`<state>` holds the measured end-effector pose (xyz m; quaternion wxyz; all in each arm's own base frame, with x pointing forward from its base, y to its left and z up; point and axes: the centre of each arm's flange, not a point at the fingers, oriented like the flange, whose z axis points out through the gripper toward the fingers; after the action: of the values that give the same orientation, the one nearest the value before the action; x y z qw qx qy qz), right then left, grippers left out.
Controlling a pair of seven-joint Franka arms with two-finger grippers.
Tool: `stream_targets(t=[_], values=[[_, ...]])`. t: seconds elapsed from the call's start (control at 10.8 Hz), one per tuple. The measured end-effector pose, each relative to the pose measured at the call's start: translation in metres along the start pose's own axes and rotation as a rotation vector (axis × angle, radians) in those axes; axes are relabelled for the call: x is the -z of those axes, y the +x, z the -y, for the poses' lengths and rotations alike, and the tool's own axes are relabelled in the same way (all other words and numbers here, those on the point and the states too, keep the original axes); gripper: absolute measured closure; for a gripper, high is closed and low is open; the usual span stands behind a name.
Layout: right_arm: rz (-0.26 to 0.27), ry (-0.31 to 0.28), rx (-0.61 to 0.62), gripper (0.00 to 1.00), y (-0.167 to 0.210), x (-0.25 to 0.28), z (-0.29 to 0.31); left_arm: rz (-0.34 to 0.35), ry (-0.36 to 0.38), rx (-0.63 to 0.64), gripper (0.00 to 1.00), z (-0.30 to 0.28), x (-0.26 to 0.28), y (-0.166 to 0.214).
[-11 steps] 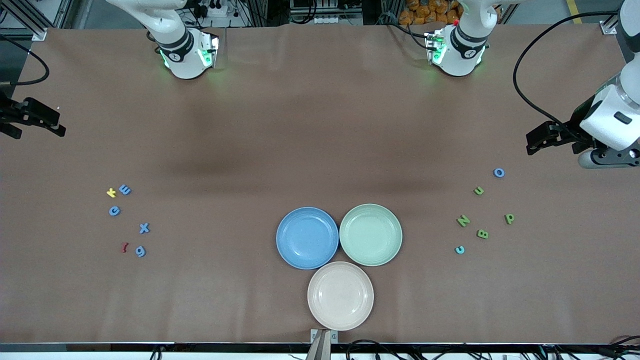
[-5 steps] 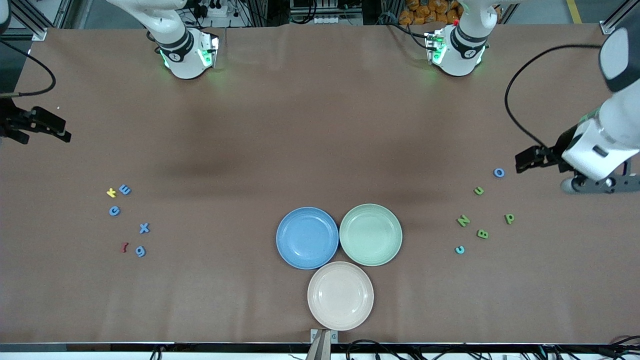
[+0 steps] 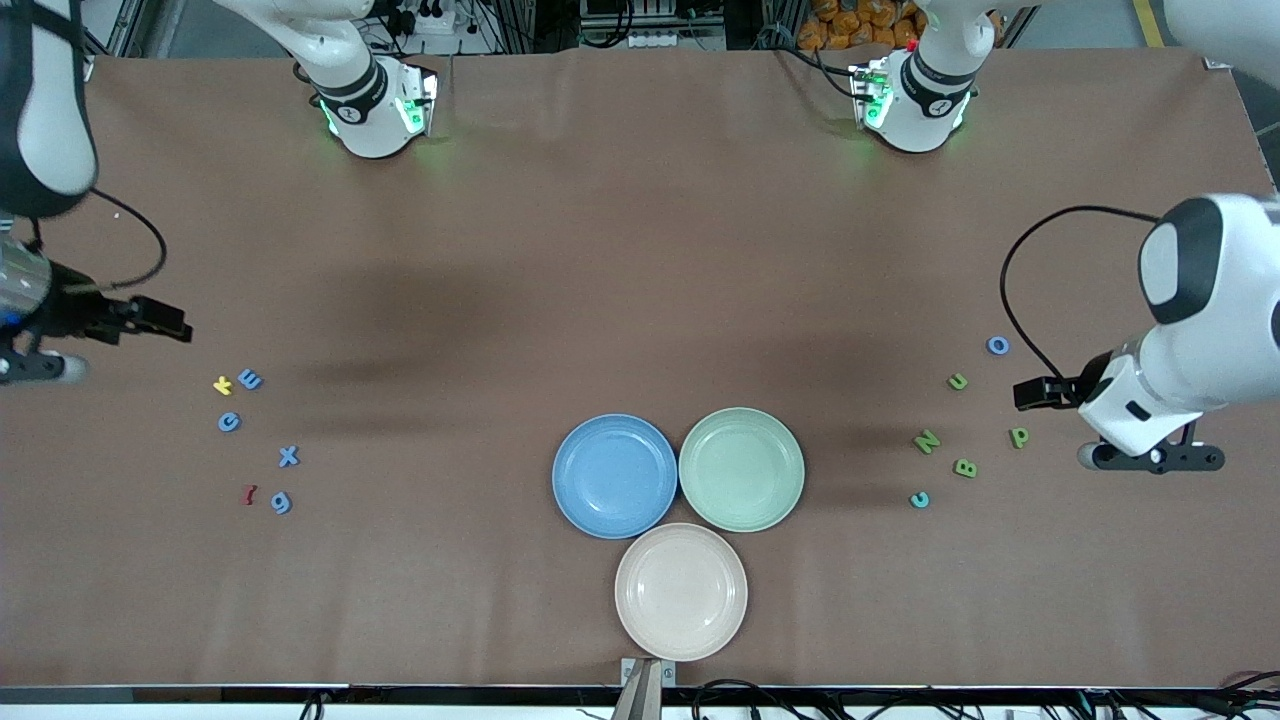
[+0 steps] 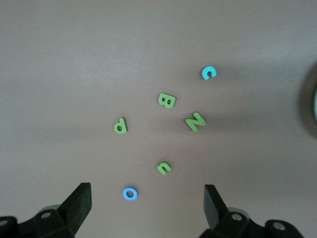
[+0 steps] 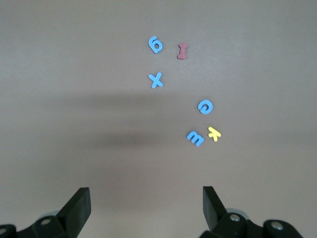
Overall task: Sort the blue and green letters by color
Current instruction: 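Grasp the green d with the left gripper while the right gripper reaches the X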
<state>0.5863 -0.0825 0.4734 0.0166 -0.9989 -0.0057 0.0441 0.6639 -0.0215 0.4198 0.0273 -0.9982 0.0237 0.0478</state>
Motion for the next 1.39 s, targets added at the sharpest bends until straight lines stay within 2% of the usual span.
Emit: stream_targets(t=[0.18, 0.46, 0.74, 0.92, 1.11, 1.39], values=[[0.010, 0.000, 0.059, 0.00, 0.025, -0.049, -0.005, -0.014, -0.014, -0.051, 0.00, 0.031, -0.045, 0.012], [0.022, 0.000, 0.109, 0.00, 0.058, -0.114, -0.010, -0.095, -0.029, -0.063, 0.00, 0.048, -0.125, 0.016], [-0.006, -0.008, 0.147, 0.00, 0.092, -0.175, 0.003, -0.143, -0.043, -0.046, 0.00, 0.055, -0.191, 0.013], [-0.005, -0.010, 0.170, 0.00, 0.104, -0.222, 0.016, -0.163, -0.040, -0.043, 0.00, 0.072, -0.222, 0.007], [0.020, -0.009, 0.263, 0.00, 0.108, -0.255, 0.020, -0.177, -0.025, -0.056, 0.00, 0.088, -0.242, -0.004], [-0.022, -0.020, 0.304, 0.00, 0.113, -0.269, 0.023, -0.162, -0.024, -0.060, 0.00, 0.089, -0.255, -0.014]])
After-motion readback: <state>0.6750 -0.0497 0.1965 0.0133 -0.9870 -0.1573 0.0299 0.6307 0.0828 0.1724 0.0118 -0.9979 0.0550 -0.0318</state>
